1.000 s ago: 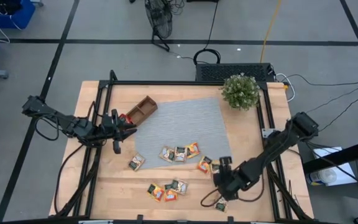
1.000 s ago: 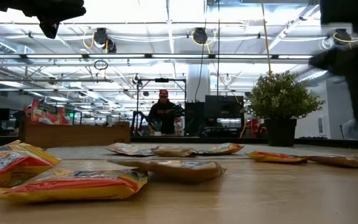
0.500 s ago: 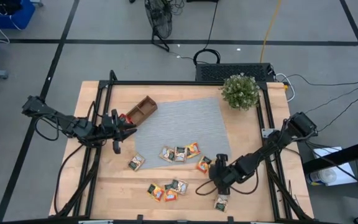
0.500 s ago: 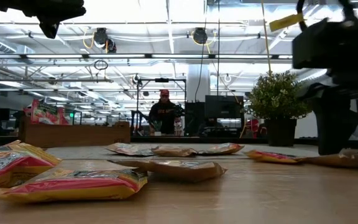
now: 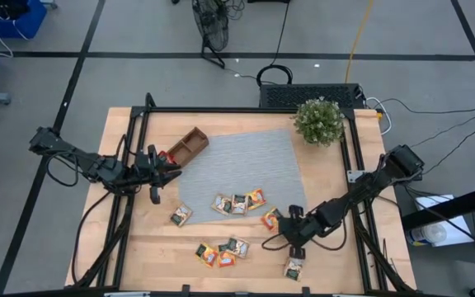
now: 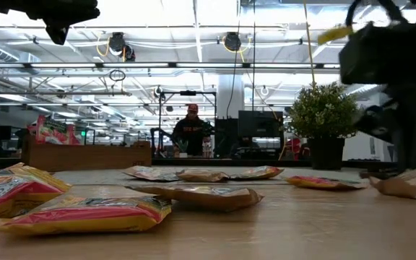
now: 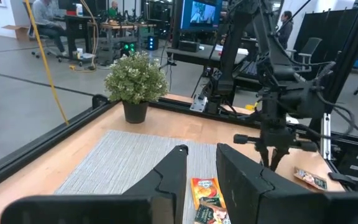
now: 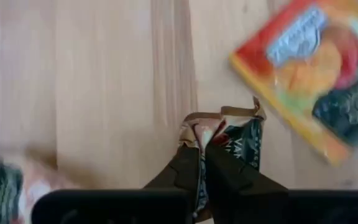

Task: Pick & Place Tea
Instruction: Put the brown tea bag into the middle section of the wooden organizer

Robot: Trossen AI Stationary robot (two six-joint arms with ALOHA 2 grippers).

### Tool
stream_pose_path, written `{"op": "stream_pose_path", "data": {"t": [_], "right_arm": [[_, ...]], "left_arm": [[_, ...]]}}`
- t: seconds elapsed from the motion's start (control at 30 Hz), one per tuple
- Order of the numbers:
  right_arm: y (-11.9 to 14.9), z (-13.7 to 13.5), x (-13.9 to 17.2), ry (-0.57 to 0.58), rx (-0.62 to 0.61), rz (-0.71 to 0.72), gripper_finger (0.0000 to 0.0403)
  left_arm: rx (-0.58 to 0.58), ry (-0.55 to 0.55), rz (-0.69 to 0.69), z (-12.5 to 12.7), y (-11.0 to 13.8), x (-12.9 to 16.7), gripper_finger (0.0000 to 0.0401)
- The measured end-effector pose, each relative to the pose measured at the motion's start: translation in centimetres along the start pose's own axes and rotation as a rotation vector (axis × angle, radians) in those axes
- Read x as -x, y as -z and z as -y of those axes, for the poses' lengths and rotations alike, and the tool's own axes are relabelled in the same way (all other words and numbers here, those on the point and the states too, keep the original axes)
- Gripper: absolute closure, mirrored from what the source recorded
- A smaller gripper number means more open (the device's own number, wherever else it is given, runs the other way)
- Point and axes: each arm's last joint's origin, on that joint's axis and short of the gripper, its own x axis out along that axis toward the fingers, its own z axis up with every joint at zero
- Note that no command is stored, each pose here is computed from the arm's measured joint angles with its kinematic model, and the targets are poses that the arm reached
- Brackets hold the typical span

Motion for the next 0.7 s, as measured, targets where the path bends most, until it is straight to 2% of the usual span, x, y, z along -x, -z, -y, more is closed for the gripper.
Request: {"op": "stream_pose_path", "data": {"t": [0.07, 0.17, 0.3, 0.43, 0.57, 0.7], "right_arm": [[-0.7, -0.9, 0.9, -0.012, 0.023, 0.032, 0.0395], [-2.8, -2.9, 3.2, -0.026, 0.143, 0.191, 0.0400], [-4.7, -3.8, 4.6, 0.088, 0.382, 0.357, 0.0402], [-7.0, -2.7, 4.8, 0.259, 0.662, 0.493, 0.0402], [-9.1, -0.1, 3.6, 0.403, 0.906, 0.592, 0.0402], [-11.7, 3.7, 3.1, 0.606, 1.025, 0.712, 0.0402]], "left_arm": [[0.001, 0.000, 0.001, 0.0, 0.0, 0.0, 0.0308], [-0.001, 0.000, -0.001, 0.0, 0.0, 0.0, 0.0308], [-0.001, 0.000, -0.001, 0.0, 0.0, 0.0, 0.0308], [-0.001, 0.000, -0.001, 0.0, 0.0, 0.0, 0.0308], [-0.001, -0.001, -0.002, 0.0, 0.0, 0.0, 0.0308], [-0.002, -0.001, -0.003, 0.0, 0.0, 0.0, 0.0308]]}}
